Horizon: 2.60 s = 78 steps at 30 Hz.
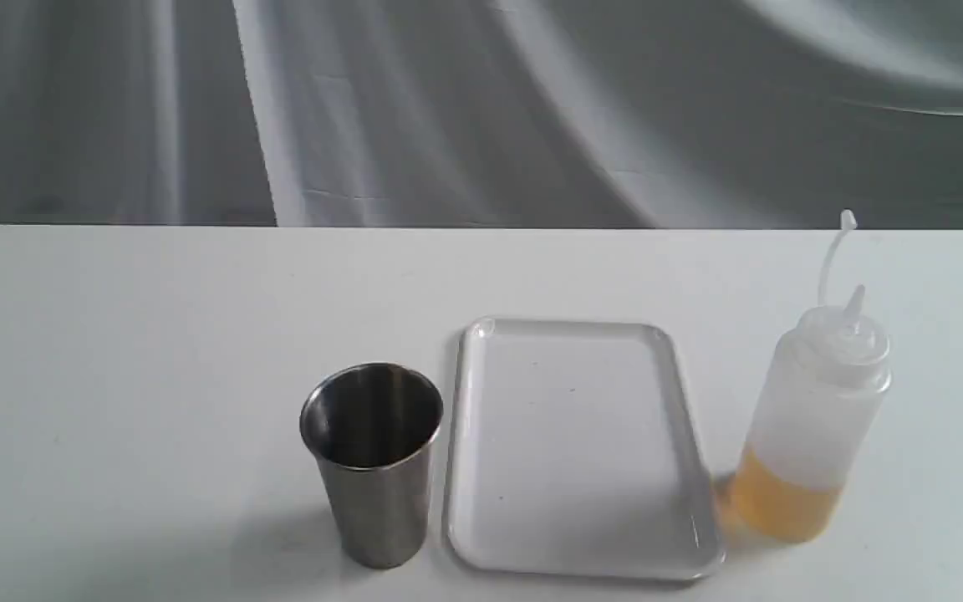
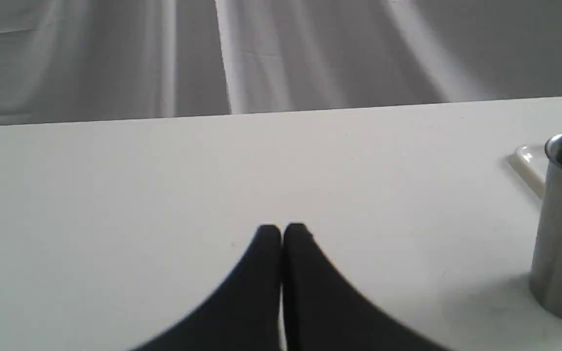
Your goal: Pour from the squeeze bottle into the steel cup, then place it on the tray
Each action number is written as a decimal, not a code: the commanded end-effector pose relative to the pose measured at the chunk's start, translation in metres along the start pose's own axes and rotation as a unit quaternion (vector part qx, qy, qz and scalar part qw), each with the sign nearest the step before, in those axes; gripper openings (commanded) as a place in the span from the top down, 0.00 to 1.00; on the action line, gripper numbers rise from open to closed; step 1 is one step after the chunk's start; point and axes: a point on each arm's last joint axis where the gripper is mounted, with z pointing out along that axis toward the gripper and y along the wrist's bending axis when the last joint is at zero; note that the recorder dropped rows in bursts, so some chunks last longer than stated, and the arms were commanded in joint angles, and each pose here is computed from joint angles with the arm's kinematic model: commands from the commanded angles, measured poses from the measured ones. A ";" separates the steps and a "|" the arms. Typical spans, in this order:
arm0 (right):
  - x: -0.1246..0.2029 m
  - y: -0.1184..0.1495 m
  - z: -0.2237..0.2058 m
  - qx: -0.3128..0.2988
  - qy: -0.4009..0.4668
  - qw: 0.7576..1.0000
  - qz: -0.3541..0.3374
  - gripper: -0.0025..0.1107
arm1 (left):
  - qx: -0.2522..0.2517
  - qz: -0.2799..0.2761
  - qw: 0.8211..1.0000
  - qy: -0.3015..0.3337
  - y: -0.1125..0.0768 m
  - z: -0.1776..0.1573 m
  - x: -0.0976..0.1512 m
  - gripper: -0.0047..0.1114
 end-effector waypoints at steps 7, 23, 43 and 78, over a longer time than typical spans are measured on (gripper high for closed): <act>0.016 -0.022 0.009 0.096 0.024 0.994 -0.049 0.98 | -0.001 -0.004 1.000 -0.003 0.000 0.000 0.001 0.96; 0.118 -0.032 -0.005 0.051 0.191 0.966 -0.166 0.98 | -0.001 -0.003 1.000 -0.003 0.000 0.000 0.001 0.96; 0.181 -0.042 -0.033 -0.007 0.205 0.955 -0.216 0.20 | -0.001 -0.003 1.000 -0.003 0.000 0.000 0.001 0.96; 0.232 -0.060 -0.001 0.013 0.294 0.943 -0.155 0.05 | -0.001 -0.004 1.000 -0.003 0.000 0.000 0.001 0.96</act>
